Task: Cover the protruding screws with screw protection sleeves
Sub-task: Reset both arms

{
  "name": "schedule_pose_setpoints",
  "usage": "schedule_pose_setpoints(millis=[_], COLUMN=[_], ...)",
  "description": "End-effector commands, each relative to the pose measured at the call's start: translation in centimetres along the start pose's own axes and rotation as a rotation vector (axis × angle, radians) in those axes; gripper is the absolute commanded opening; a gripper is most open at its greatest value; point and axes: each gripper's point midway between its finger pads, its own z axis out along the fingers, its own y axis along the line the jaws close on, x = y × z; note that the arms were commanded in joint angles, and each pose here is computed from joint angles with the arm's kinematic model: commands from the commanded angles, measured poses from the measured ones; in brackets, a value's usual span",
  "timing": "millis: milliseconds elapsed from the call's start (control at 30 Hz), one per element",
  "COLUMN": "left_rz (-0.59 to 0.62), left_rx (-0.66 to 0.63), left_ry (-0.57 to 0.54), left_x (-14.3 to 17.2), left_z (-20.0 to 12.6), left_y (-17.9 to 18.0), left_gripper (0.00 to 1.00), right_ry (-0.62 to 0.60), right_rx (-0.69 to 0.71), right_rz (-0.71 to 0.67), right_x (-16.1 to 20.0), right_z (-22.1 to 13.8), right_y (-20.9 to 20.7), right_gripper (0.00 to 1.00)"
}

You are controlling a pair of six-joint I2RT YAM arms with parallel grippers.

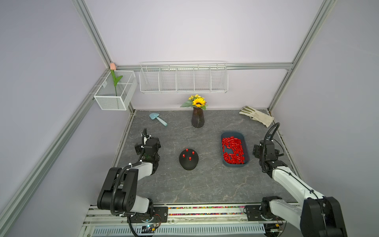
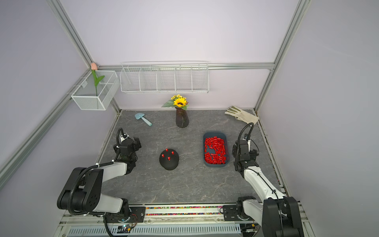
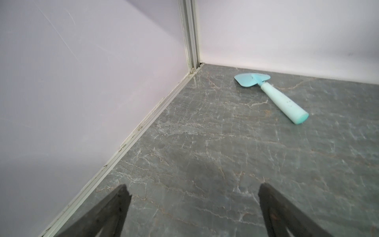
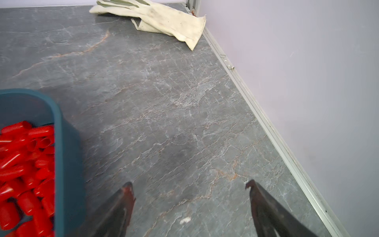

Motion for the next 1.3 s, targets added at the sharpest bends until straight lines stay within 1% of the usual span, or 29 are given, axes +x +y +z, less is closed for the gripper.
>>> schedule_pose_setpoints(millis=[0,100,200,267,333,433,500,533,600,633,700,767,833,1267], left_rz=[-0.033,-0.038,-0.046,-0.045,-0.047,-0.045,-0.046,-0.045,-0.044,-0.046,-0.044,-0.044,-0.045,-0.045], left_rx=[0.044,0.066,0.091,0.130,0.142,0.145,0.145,0.145,0.147,0.145,0.144,0.145,0.144,0.144], left_ry=[-0.044,-0.035,-0.025,-0.018,-0.052,-0.038,-0.038,-0.038,-0.038,-0.039,-0.035,-0.036,-0.037,-0.035], left_x=[-0.9,-0.7,-0.4,0.3,0.2,0.3,0.3,0.3,0.3,0.3,0.4,0.4,0.3,0.3], left_z=[0.2,0.4,0.6,0.7,0.7,0.7,0.7,0.7,0.7,0.7,0.7,0.7,0.8,0.8], left_y=[-0.6,-0.8,-0.8,-1.2,-1.3,-1.4,-1.4,-1.4,-1.4,-1.4,-1.3,-1.3,-1.3,-1.3], left_gripper=[1.00,1.00,1.00,1.00,1.00,1.00,1.00,1.00,1.00,1.00,1.00,1.00,1.00,1.00], right_ry=[-0.125,-0.160,-0.234,-0.304,-0.318,-0.333,-0.291,-0.296,-0.263,-0.259,-0.300,-0.278,-0.292,-0.283], right_rx=[0.012,-0.035,-0.087,-0.110,-0.094,-0.116,-0.181,-0.189,-0.267,-0.307,-0.341,-0.346,-0.342,-0.346], right_rz=[0.021,0.029,0.024,0.006,0.011,-0.010,-0.048,-0.049,-0.046,-0.045,-0.047,-0.051,-0.049,-0.057], right_x=[-2.4,-2.3,-3.0,-3.8,-4.0,-3.5,-3.1,-3.2,-2.9,-2.6,-2.3,-2.1,-2.2,-2.1], right_z=[1.0,2.1,2.4,2.3,2.7,3.6,3.8,4.0,4.6,4.6,4.6,4.5,4.6,4.6], right_y=[0.3,1.6,2.7,3.2,3.1,3.9,5.3,5.4,6.0,6.3,6.7,6.7,6.7,6.9], right_gripper=[0.89,0.89,0.89,0.89,0.89,0.89,0.89,0.89,0.89,0.89,0.89,0.89,0.89,0.89])
